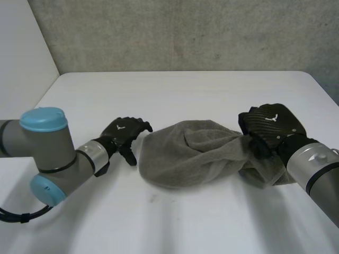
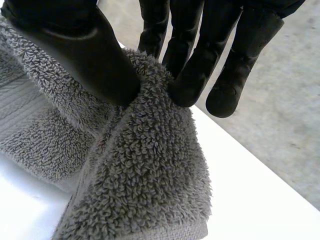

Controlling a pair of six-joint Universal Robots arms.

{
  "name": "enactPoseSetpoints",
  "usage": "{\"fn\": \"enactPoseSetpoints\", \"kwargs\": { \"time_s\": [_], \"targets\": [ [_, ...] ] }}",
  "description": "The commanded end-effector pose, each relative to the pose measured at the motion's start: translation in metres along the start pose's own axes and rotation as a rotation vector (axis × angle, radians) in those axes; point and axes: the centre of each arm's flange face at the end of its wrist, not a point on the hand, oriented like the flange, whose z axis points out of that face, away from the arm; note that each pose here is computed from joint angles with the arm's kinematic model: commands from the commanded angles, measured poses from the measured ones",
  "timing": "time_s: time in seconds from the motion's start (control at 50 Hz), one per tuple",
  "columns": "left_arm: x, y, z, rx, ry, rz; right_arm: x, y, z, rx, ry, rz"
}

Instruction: Fold the towel.

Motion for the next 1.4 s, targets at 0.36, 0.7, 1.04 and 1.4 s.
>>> {"fn": "enactPoseSetpoints", "kwargs": {
  "time_s": [0.36, 0.7, 1.04, 1.4],
  "targets": [
    [0.036, 0.008, 0.027, 0.005, 0.098, 0.044, 0.035, 0.005, 0.007, -0.005, 0.132, 0.009],
    [0.069, 0.010, 0.035, 0.017, 0.172, 0.070, 0.032, 0.008, 0.007, -0.006, 0.115, 0.012],
    [0.068, -0.060, 0.017, 0.118, 0.042, 0.076, 0.037, 0.006, 0.011, 0.014, 0.126, 0.006],
    [0.064, -0.186, -0.113, 0.421, -0.055, 0.142, 0.046, -0.066, 0.009, 0.161, 0.124, 0.044]
  ]
}}
